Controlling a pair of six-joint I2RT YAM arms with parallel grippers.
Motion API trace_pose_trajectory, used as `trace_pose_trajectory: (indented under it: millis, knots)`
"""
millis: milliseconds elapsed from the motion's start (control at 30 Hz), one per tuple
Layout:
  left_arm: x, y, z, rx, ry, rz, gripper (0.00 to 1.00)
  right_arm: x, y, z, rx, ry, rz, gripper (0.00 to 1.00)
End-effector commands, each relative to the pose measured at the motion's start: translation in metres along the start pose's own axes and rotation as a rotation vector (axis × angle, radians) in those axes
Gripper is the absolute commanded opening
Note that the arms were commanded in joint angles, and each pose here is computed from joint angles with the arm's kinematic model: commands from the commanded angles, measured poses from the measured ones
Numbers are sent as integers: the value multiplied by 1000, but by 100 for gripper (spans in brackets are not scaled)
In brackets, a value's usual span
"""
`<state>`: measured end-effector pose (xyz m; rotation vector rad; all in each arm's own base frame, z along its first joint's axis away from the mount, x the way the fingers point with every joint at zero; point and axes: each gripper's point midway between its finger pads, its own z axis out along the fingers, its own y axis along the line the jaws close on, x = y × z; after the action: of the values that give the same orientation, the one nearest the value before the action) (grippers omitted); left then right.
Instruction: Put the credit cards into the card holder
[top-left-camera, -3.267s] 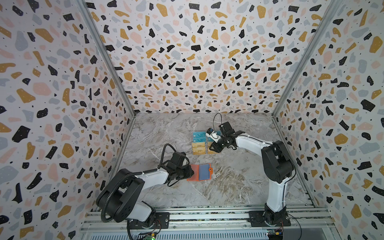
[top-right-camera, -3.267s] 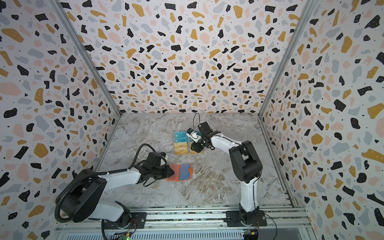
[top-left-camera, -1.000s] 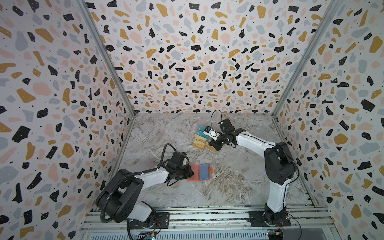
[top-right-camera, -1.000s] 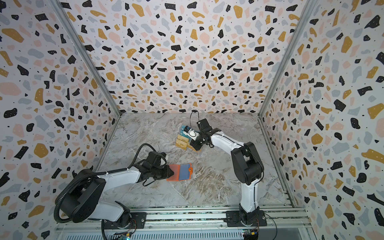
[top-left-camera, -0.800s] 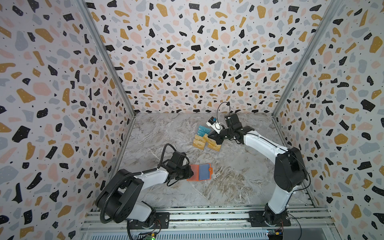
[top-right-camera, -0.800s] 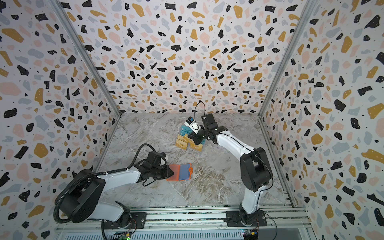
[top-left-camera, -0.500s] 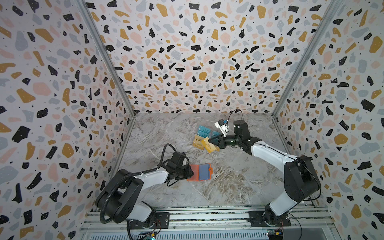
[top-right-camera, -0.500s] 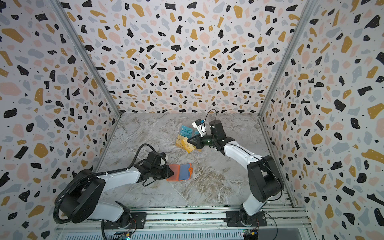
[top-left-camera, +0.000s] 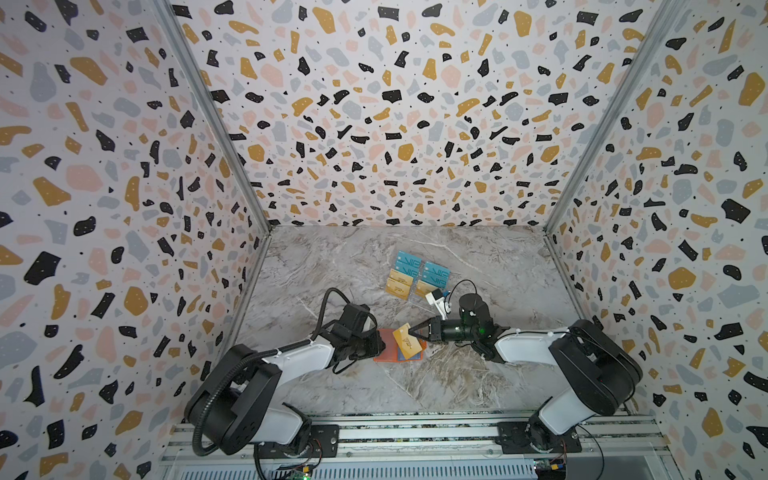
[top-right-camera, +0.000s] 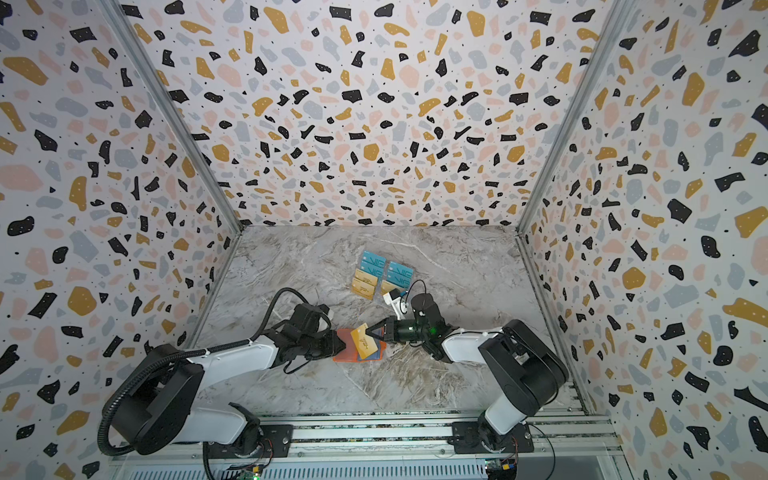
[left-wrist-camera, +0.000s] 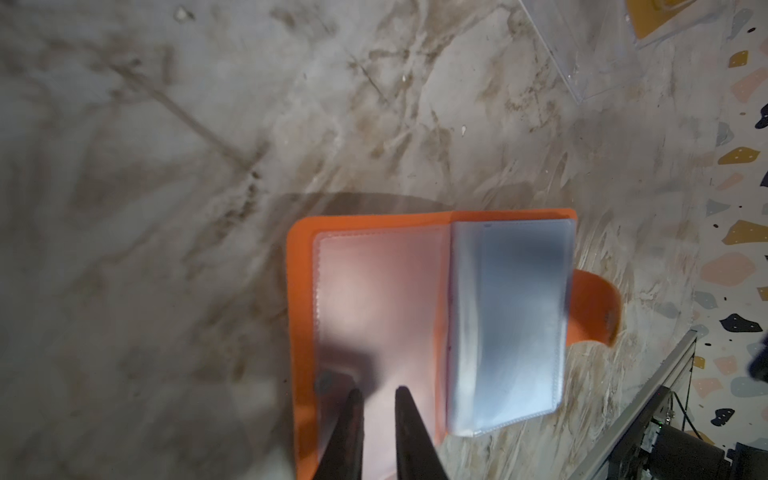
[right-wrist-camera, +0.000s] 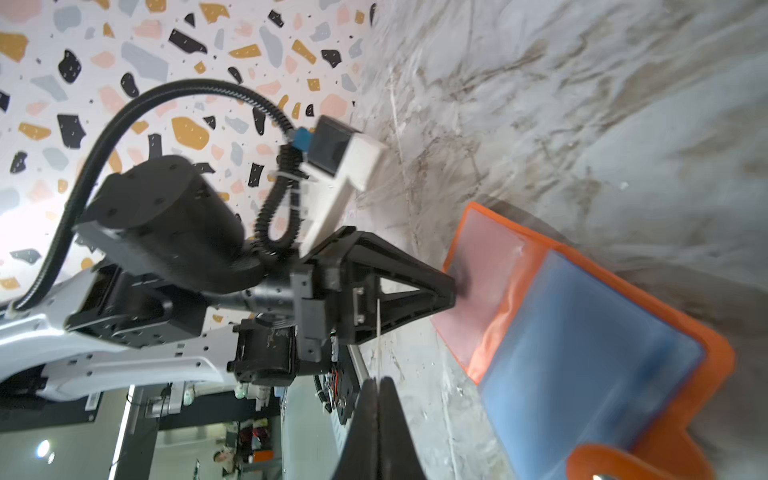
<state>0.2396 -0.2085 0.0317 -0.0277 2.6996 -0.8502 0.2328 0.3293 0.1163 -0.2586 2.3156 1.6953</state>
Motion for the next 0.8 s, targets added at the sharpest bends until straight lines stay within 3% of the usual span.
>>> trace_pose_trajectory:
  millis: [0,267,767]
  knots:
    - [0,4,-2,-11,-15,-18,18,-12,14,5,-54,-63,22,0]
    - [5,9,0,-20,-8,-24,18,-5,-24,7,64,-49,85,0]
    - [10,10,2,-6,-3,-38,17,4,-58,15,125,-39,151,0]
